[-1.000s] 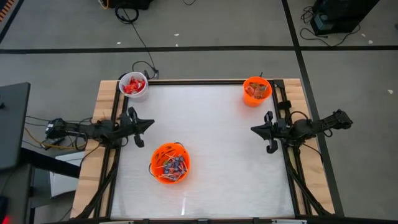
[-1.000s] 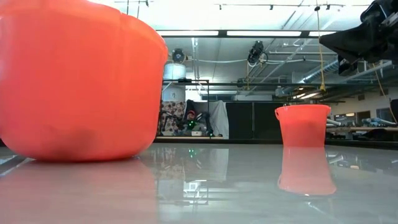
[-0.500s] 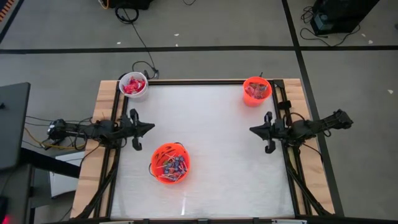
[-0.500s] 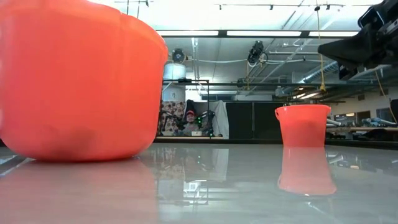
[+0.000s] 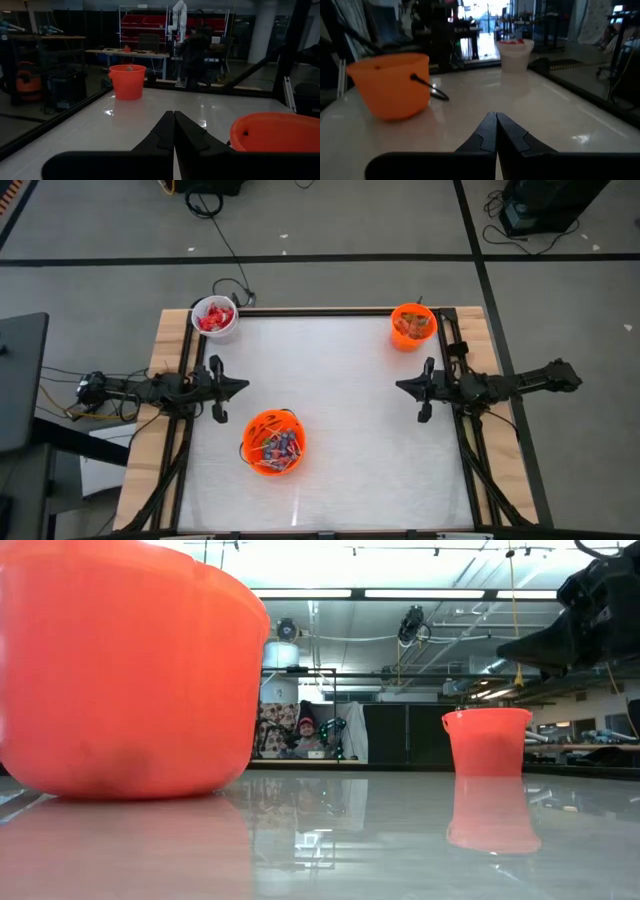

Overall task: Sort candy by brand, put in halloween buckets
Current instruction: Return to Home Position

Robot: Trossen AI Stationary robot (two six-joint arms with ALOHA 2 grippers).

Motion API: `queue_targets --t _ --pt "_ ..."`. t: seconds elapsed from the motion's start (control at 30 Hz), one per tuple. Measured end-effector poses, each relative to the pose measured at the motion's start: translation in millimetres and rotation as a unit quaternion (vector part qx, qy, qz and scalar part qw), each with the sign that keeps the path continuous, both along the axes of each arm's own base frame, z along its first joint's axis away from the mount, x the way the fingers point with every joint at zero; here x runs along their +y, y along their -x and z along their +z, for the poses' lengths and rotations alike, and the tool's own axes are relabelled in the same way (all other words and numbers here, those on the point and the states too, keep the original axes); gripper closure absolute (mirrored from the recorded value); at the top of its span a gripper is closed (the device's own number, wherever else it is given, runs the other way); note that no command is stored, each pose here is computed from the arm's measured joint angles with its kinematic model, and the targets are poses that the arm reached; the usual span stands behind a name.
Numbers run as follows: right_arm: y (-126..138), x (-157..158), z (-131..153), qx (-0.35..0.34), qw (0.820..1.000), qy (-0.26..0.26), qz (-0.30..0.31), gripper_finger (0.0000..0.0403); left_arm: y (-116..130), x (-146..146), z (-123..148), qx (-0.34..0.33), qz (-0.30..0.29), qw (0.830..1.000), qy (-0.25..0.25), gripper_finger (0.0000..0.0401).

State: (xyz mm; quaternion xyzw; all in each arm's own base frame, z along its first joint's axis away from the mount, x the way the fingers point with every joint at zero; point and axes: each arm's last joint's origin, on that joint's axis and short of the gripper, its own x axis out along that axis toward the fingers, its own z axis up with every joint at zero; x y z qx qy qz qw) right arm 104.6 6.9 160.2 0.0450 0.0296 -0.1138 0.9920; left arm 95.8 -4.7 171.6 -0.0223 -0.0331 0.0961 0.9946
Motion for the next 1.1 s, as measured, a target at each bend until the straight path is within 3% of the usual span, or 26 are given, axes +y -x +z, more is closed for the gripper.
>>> queue_targets --t 0.57,0.93,1.1 --pt "-3.7 -0.2 -4.2 0.019 1.000 -0.019 -0.006 0.0377 0.1 0.0 1.1 -0.007 0.001 1.000 0.003 0.0390" --pt "-3.7 -0.9 -3.1 -0.002 0.996 -0.083 -0.021 0.0377 0.1 0.1 1.4 -0.008 0.001 1.000 0.002 0.0389" --pt "-3.7 -0.9 -3.1 -0.002 0.996 -0.081 -0.021 0.0377 0.1 0.1 1.4 -0.008 0.001 1.000 0.002 0.0389"
